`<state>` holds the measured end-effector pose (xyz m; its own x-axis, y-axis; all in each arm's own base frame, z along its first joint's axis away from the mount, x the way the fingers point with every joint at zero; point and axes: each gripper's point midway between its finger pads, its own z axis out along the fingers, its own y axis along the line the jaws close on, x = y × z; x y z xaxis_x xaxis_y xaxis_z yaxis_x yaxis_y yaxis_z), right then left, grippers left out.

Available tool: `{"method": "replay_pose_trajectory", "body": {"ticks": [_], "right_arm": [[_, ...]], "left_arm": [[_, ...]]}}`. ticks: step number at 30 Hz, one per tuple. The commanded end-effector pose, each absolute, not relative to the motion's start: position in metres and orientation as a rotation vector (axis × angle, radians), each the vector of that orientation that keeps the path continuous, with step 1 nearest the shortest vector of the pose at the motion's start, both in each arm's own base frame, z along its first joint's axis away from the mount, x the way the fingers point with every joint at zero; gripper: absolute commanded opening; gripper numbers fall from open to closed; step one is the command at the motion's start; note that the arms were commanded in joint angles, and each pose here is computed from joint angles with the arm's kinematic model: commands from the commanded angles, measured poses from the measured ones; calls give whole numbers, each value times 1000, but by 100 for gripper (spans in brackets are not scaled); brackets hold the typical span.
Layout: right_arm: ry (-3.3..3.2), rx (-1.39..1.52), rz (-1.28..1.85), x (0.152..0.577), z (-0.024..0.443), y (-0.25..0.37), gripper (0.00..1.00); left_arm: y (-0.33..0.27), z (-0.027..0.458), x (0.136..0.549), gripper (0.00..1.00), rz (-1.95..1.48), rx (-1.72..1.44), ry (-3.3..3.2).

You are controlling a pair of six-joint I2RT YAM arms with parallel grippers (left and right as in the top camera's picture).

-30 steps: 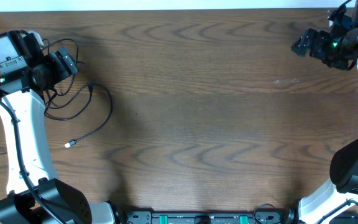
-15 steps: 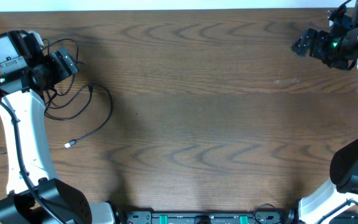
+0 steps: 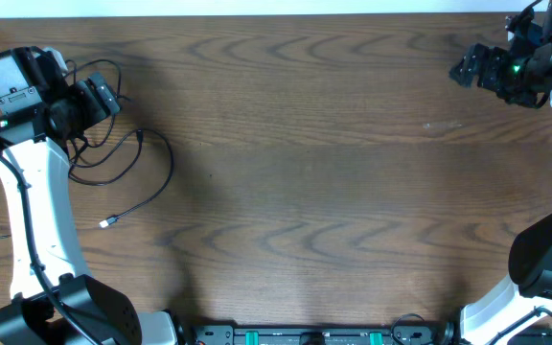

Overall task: Untangle cables
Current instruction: 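Release the black cable at upper left and lift the left gripper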

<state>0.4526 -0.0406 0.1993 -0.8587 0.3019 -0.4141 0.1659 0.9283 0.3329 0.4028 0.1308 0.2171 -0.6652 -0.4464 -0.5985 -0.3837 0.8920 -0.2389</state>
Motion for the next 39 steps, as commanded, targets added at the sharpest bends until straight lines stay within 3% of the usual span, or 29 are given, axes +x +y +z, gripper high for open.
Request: {"method": "replay_pose_trajectory", "body": {"ticks": [1,16,30,39], "right_arm": [[2579,304,383,453,216,-39,99],[2579,306,383,453,216,-40,99],[2579,304,383,453,216,-39,99],[2580,303,384,453,216,-38,99]], "left_arm": [[126,232,400,94,-113,-553,2346],[67,317,363,94,40,-337,1969],[46,319,286,94,-84,-310,1504],[41,294,257,94,-170,-352,1362]]}}
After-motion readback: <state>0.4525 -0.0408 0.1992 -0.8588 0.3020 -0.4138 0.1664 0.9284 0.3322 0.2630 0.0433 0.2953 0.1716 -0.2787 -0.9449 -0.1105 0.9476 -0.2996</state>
